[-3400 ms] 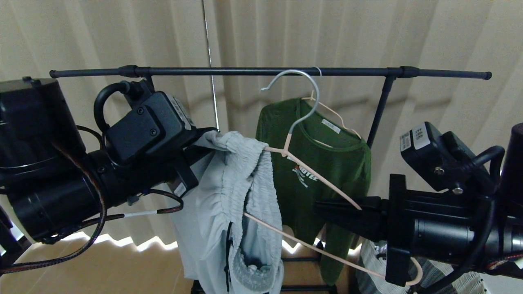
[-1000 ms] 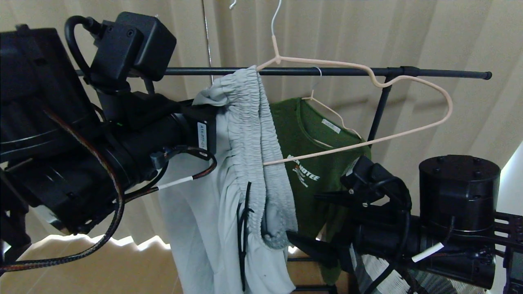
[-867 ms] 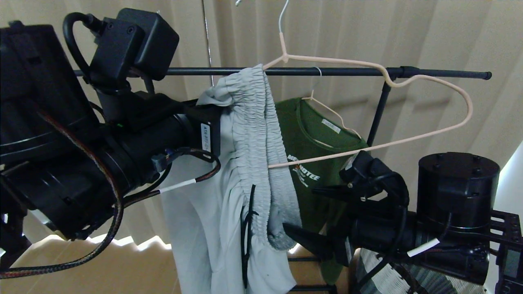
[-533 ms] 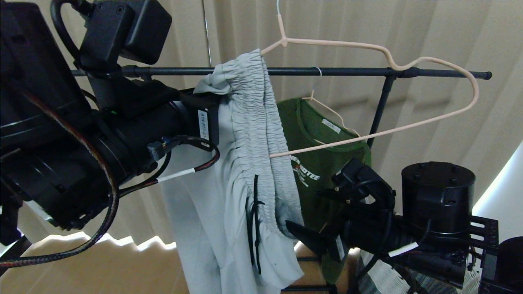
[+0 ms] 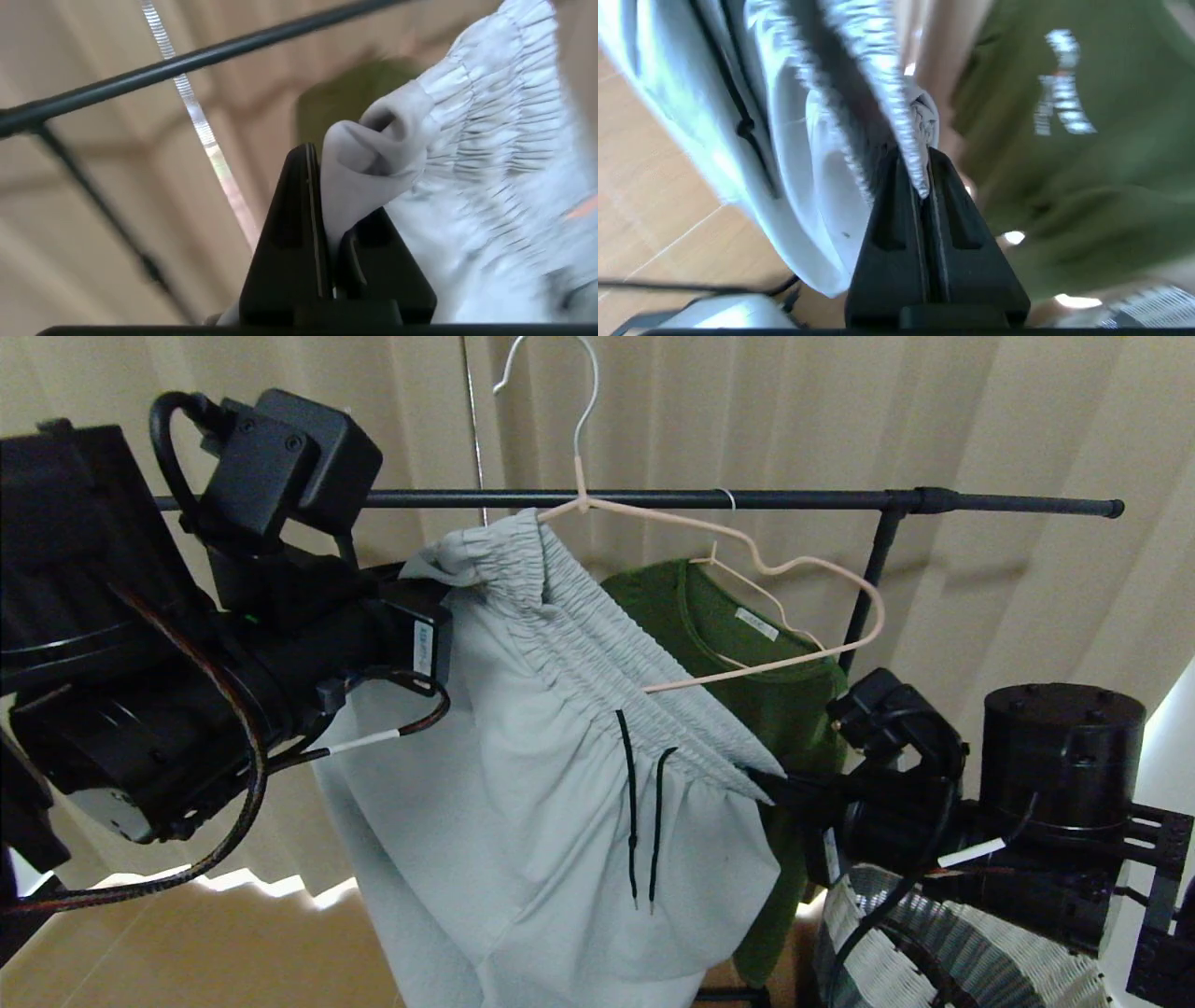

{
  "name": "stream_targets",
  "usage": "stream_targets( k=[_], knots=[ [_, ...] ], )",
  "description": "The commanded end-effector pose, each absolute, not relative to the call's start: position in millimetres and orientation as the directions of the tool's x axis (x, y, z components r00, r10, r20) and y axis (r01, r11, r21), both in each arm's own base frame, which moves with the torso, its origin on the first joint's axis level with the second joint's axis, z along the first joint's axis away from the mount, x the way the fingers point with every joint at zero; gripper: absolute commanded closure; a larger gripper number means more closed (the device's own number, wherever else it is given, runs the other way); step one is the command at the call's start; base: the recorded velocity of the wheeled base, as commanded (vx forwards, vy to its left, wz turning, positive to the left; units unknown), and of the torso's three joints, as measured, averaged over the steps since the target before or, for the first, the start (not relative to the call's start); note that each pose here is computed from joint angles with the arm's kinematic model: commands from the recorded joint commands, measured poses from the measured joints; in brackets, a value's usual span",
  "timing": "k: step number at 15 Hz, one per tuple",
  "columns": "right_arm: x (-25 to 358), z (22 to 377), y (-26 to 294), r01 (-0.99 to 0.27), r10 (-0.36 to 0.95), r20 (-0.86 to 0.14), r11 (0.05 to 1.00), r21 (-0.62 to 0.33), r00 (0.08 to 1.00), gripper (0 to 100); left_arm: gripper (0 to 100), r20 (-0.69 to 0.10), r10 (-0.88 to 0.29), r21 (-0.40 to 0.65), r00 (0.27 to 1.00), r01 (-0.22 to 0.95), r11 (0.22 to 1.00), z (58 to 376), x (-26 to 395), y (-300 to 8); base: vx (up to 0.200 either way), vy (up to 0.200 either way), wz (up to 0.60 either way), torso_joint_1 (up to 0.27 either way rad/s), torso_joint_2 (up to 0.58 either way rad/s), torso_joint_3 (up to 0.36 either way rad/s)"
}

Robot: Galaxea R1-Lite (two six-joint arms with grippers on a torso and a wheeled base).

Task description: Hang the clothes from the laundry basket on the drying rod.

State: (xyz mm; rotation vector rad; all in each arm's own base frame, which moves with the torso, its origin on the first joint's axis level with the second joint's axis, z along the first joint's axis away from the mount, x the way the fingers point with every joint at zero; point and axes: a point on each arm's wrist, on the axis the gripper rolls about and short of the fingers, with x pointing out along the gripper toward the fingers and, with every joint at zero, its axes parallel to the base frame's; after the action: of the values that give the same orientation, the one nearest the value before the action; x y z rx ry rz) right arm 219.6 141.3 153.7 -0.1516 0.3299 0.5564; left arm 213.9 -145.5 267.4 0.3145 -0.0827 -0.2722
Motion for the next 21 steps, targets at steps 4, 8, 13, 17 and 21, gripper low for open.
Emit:
stream_targets(
  k=[4, 8, 13, 17, 21],
  knots=[
    [243, 176, 109, -0.408, 0.382, -0.264, 0.912, -0.049, 0.886, 100, 100, 0.013, -0.230, 0.418, 0.973, 0.203, 0.886, 240, 214, -130, 0.000, 0.000, 0.00, 0.000, 0.00, 0.000],
    [246, 182, 105, -0.391, 0.370, -0.243, 0.919, -0.048, 0.897, 100, 100, 0.045, -0.145, 0.538, 0.988, 0.098, 0.837, 224, 219, -107, 0.000, 0.000, 0.00, 0.000, 0.00, 0.000],
    [247, 189, 105, -0.396, 0.375, -0.225, 0.917, -0.051, 0.899, 100, 100, 0.009, -0.135, 0.615, 0.991, 0.101, 0.782, 207, 220, -87, 0.000, 0.000, 0.00, 0.000, 0.00, 0.000],
    [226, 195, 113, -0.475, 0.448, -0.256, 0.878, -0.051, 0.856, 100, 100, 0.016, -0.131, 0.608, 0.991, 0.095, 0.788, 208, 223, -88, 0.000, 0.000, 0.00, 0.000, 0.00, 0.000],
    [198, 205, 124, -0.602, 0.570, -0.276, 0.798, -0.038, 0.774, 0, 100, 0.021, -0.134, 0.604, 0.991, 0.095, 0.791, 209, 225, -91, 0.000, 0.000, 0.00, 0.000, 0.00, 0.000]
  ],
)
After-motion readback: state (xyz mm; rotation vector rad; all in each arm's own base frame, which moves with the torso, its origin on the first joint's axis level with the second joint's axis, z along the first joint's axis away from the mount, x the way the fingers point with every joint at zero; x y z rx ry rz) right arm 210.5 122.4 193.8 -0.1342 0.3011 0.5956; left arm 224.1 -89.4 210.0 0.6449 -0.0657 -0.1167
